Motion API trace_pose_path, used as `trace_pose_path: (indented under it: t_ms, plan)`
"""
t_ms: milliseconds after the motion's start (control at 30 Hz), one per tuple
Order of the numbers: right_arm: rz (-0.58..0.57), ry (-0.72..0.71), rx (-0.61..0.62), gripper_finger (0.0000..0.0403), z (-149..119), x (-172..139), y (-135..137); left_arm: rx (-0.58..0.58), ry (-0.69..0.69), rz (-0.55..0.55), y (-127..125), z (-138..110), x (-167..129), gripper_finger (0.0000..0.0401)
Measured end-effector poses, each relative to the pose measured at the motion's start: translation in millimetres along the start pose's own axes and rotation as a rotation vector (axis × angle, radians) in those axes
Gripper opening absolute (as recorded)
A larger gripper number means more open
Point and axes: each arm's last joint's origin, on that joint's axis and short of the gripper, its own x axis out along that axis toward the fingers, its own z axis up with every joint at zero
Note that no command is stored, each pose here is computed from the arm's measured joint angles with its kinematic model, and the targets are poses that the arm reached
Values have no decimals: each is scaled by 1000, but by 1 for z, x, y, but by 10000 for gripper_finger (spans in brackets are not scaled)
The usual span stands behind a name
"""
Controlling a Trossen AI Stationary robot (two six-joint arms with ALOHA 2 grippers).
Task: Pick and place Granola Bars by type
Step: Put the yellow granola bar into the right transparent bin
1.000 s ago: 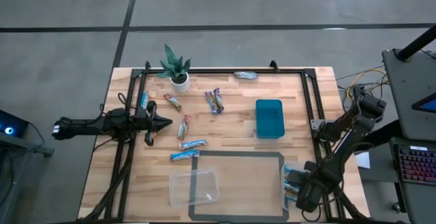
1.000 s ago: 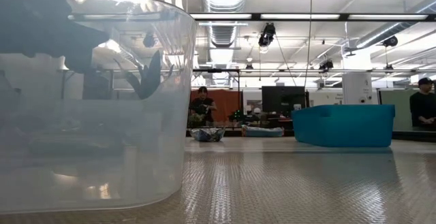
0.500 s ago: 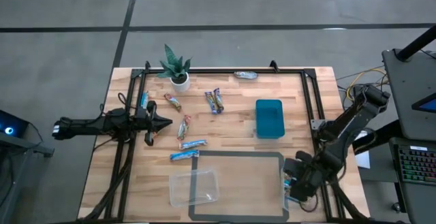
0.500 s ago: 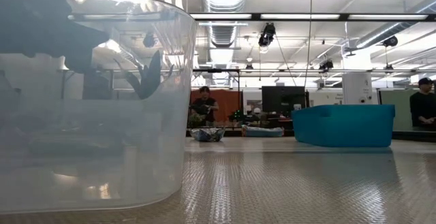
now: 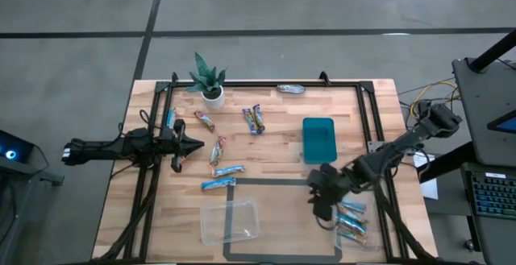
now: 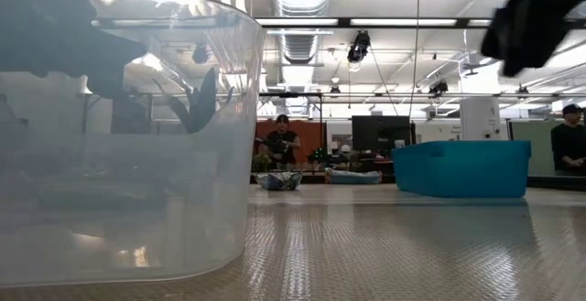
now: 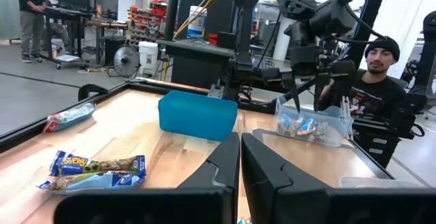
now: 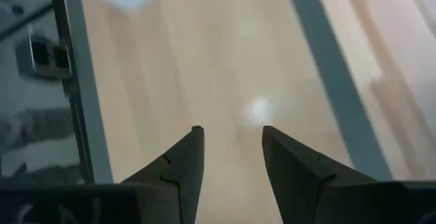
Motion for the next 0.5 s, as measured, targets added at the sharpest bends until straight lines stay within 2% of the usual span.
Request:
trace_pose_path:
  t_ms: [367, 500]
  plan:
    - [55, -178, -6, 134, 48, 28, -13, 0, 0, 0, 0, 0, 0, 0]
    - [58, -200, -15, 133, 63, 37, -17, 0, 0, 0, 0, 0, 0, 0]
